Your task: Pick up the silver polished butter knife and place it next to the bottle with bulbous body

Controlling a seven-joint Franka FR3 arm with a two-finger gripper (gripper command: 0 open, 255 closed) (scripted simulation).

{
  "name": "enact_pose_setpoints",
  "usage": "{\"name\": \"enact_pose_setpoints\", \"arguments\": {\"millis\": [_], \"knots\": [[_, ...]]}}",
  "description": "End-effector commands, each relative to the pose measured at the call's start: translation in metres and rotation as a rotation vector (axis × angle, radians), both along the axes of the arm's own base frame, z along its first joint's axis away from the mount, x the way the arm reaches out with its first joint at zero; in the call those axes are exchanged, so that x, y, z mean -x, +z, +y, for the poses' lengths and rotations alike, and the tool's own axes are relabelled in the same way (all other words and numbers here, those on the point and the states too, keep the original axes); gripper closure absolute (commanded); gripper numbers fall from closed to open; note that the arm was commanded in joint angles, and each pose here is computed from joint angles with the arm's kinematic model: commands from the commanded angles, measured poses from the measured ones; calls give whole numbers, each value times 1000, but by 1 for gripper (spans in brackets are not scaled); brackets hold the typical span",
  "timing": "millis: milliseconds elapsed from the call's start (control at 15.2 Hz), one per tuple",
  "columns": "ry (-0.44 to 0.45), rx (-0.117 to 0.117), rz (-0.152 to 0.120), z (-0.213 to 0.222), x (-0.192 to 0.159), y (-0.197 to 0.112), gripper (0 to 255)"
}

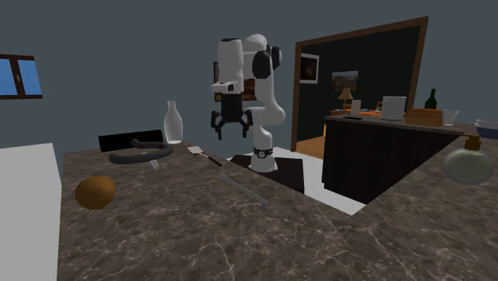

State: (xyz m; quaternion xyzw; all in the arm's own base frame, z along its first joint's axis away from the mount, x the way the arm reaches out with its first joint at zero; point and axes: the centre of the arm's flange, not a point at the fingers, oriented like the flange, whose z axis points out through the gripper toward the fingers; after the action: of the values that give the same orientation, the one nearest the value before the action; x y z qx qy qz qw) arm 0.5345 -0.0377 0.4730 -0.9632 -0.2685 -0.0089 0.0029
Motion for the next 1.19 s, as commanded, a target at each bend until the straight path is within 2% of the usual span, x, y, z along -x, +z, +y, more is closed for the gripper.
{"name": "enact_pose_setpoints", "arguments": {"millis": [0, 528, 1122], "knots": [[75, 9, 11, 9, -22, -17, 0], [355, 45, 55, 47, -101, -85, 0], [355, 45, 55, 45, -100, -125, 0]]}}
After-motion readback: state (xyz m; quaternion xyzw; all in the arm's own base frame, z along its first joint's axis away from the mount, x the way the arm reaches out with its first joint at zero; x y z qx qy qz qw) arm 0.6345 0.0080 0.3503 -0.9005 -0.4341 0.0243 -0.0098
